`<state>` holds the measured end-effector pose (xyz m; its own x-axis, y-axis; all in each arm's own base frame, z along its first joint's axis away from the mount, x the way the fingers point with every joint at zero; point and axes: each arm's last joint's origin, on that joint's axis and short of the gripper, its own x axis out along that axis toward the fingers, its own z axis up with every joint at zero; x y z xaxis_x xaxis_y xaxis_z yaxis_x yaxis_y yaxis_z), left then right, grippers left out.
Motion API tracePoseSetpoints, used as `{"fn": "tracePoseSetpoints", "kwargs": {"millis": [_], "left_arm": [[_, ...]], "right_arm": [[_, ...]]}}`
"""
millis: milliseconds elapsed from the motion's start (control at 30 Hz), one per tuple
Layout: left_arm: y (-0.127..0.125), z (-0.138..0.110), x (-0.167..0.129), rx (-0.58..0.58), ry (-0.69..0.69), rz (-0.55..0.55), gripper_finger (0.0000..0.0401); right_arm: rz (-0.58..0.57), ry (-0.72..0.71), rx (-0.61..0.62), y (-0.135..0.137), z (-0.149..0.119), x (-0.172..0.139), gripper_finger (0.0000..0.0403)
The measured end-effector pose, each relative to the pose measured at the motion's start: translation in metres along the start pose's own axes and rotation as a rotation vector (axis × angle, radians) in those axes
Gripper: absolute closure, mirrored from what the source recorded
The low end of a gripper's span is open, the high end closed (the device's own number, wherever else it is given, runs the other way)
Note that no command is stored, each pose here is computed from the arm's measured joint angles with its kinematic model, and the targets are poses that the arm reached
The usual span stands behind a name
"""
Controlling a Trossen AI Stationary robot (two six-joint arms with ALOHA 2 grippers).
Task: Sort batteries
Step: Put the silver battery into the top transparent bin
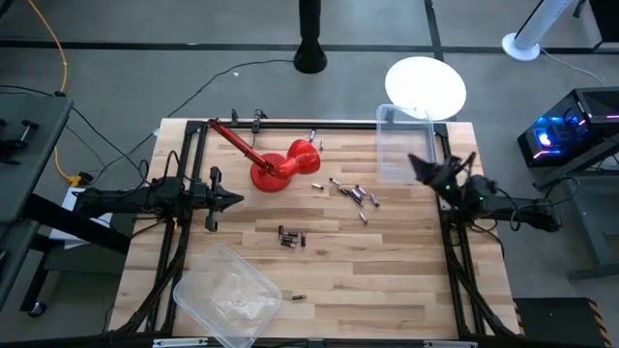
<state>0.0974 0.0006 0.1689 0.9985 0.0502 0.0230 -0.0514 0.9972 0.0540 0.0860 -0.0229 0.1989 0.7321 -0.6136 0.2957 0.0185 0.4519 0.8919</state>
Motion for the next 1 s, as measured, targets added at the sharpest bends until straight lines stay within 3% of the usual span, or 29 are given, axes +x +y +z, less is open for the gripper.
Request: {"fn": "tracePoseSetpoints", "kwargs": {"millis": [67, 167, 267, 367, 467, 567, 667, 800, 1000], "left_arm": [[0.000, 0.000, 0.000, 0.000, 0.000, 0.000, 0.0401], [0.000, 0.000, 0.000, 0.000, 0.000, 0.000, 0.0401], [0.000, 0.000, 0.000, 0.000, 0.000, 0.000, 0.0401], [0.000, 0.000, 0.000, 0.000, 0.000, 0.000, 0.0401], [0.000, 0.000, 0.000, 0.000, 0.000, 0.000, 0.0401], [0.000, 0.000, 0.000, 0.000, 0.000, 0.000, 0.0401], [0.000, 0.000, 0.000, 0.000, 0.000, 0.001, 0.0401], [0.000, 0.000, 0.000, 0.000, 0.000, 0.000, 0.0401], [0.000, 0.000, 0.000, 0.000, 0.000, 0.000, 0.0401]], "right_arm": [[0.185, 0.015, 0.049, 0.015, 0.005, 0.000, 0.0402], [0.472, 0.156, 0.067, 0.048, 0.011, 0.003, 0.0402], [0.495, 0.269, -0.016, 0.087, 0.013, 0.019, 0.0402], [0.309, 0.517, -0.189, 0.118, -0.002, 0.045, 0.0402], [0.006, 0.854, -0.362, 0.131, -0.028, 0.062, 0.0402], [-0.351, 1.140, -0.520, 0.126, -0.056, 0.068, 0.0402], [-0.613, 1.296, -0.627, 0.115, -0.084, 0.071, 0.0402], [-0.769, 1.415, -0.698, 0.093, -0.127, 0.075, 0.0402], [-0.920, 1.511, -0.628, 0.053, -0.165, 0.093, 0.0379]]}}
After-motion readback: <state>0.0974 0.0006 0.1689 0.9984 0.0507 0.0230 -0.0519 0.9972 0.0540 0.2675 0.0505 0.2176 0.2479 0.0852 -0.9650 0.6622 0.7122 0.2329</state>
